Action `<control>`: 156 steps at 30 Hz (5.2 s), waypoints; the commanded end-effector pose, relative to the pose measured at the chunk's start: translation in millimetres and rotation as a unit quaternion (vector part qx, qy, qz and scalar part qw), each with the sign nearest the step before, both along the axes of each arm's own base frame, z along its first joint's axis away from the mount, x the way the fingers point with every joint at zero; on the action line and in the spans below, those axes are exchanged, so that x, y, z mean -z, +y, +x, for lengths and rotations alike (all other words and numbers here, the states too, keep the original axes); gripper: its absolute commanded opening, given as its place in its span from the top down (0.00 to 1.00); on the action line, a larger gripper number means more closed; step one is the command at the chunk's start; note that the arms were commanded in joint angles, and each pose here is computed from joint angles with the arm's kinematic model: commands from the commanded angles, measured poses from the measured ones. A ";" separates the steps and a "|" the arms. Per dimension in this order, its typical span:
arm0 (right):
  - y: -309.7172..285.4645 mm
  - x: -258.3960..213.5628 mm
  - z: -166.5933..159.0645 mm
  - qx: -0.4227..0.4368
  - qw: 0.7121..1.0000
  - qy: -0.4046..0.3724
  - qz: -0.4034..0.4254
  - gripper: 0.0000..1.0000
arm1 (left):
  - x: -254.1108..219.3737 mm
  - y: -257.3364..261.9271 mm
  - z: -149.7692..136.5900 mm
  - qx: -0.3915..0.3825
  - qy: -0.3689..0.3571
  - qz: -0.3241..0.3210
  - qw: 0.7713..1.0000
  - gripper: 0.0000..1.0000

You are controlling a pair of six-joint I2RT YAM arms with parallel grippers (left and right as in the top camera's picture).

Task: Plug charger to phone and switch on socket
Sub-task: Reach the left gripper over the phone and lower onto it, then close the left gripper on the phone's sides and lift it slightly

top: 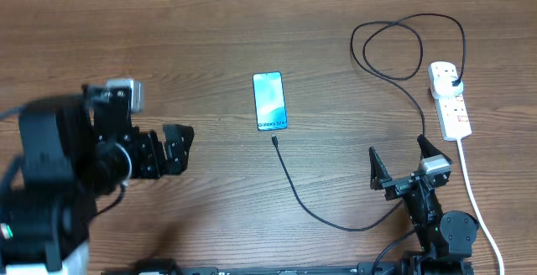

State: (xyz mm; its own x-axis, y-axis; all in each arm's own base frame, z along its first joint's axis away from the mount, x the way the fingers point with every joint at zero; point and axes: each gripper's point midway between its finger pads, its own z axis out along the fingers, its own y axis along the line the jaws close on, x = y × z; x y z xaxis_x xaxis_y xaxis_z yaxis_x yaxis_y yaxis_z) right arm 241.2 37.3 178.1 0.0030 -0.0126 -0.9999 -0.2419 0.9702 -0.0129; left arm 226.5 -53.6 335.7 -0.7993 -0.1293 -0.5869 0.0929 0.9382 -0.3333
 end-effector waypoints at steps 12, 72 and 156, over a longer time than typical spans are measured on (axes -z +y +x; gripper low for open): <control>0.6 2.1 0.1 -0.001 1.000 -0.001 -0.002 0.00 | 86.6 -109.0 76.2 0.106 0.247 0.000 0.963 0.00; 0.6 2.1 0.1 -0.001 1.000 -0.001 -0.002 0.00 | 339.5 -169.2 196.1 -0.051 0.247 0.172 0.952 0.00; 0.6 2.1 0.1 -0.001 1.000 -0.001 -0.002 0.00 | 353.7 -160.2 182.3 0.063 0.277 0.173 0.943 0.04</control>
State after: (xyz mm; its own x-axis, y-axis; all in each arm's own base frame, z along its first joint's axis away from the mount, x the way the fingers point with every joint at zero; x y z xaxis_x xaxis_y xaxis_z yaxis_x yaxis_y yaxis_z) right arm 241.2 37.3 178.0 0.0025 -0.0122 -0.9999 -0.2419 0.9702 -0.0124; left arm 425.1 -212.6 2.1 -0.9847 0.1040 -0.1396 0.1067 0.9942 -0.0125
